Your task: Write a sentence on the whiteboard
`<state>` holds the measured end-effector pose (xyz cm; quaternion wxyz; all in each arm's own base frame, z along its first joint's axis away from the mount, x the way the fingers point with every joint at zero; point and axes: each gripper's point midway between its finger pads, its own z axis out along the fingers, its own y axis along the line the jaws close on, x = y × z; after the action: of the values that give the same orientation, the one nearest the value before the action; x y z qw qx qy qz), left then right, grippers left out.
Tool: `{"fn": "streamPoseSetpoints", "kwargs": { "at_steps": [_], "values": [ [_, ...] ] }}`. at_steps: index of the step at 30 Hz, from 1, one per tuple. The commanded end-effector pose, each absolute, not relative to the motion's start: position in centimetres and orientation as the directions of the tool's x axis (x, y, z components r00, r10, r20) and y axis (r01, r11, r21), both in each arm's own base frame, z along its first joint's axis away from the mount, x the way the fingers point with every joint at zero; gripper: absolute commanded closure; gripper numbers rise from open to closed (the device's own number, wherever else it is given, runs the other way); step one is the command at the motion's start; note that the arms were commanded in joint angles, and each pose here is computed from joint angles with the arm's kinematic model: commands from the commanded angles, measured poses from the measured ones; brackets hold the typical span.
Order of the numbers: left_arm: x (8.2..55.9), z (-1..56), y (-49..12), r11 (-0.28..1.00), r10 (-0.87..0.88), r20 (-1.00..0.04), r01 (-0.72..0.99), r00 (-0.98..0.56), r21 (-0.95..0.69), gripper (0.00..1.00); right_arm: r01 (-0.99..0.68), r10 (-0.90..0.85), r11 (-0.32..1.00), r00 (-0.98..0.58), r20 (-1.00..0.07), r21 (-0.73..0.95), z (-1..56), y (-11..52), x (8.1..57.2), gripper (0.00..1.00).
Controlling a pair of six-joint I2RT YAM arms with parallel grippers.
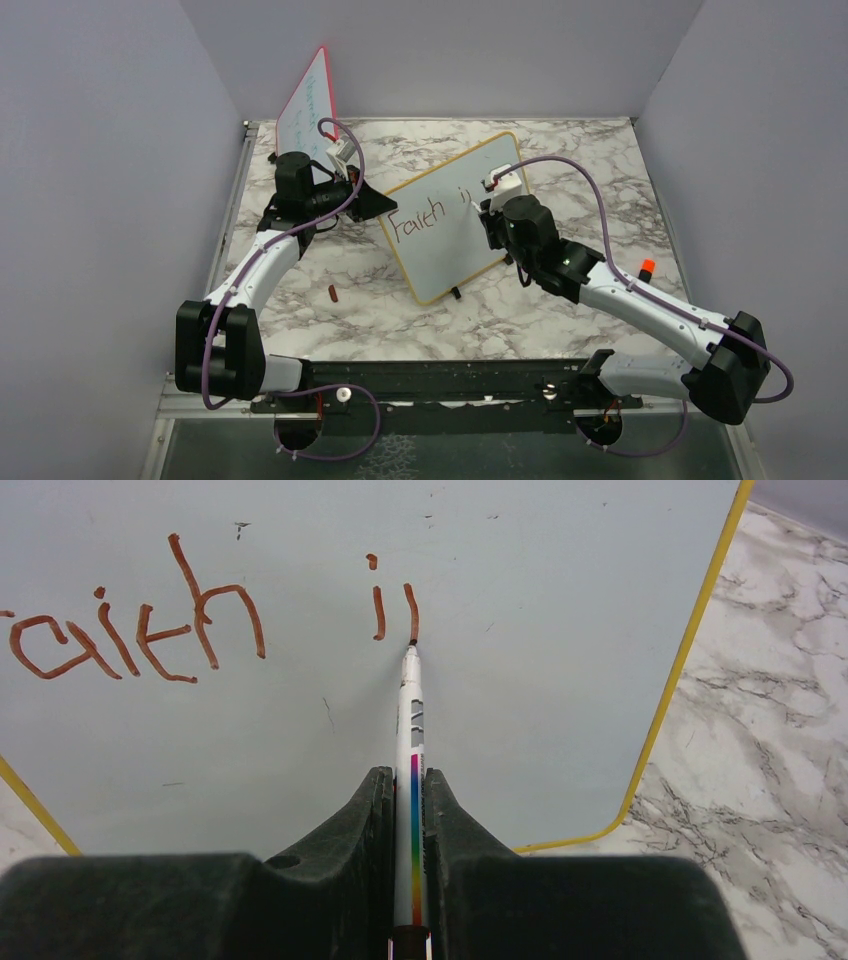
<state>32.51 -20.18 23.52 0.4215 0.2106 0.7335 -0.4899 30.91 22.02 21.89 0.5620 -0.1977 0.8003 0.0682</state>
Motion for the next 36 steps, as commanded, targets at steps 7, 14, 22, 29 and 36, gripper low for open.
{"fn": "streamPoseSetpoints", "kwargs": {
  "at_steps": [7,14,22,29,36],
  "values": [
    [31.7,20.5,-20.8,0.431,-0.045,-0.785,0.696,-0.618,-0.574,1.00,-0.376,-0.210,0.920,-0.231,-0.950,-0.112,23.5,22.2,31.8,0.99],
    [31.6,20.5,-20.8,0.431,-0.045,-0.785,0.697,-0.618,-0.573,1.00,-0.362,-0.209,0.924,-0.217,-0.953,-0.120,23.9,22.1,32.1,0.99],
    [31.7,20.5,-20.8,0.430,-0.045,-0.784,0.696,-0.620,-0.575,1.00,-0.351,-0.200,0.929,-0.210,-0.957,-0.117,24.1,22.1,32.5,0.99],
    [31.7,20.5,-20.8,0.431,-0.045,-0.784,0.696,-0.619,-0.575,1.00,-0.332,-0.196,0.936,-0.212,-0.957,-0.118,24.0,21.7,33.0,0.99],
    [31.7,20.4,-20.8,0.431,-0.044,-0.784,0.696,-0.619,-0.574,1.00,-0.323,-0.198,0.939,-0.219,-0.955,-0.121,23.7,21.3,33.3,0.99]
  ]
}}
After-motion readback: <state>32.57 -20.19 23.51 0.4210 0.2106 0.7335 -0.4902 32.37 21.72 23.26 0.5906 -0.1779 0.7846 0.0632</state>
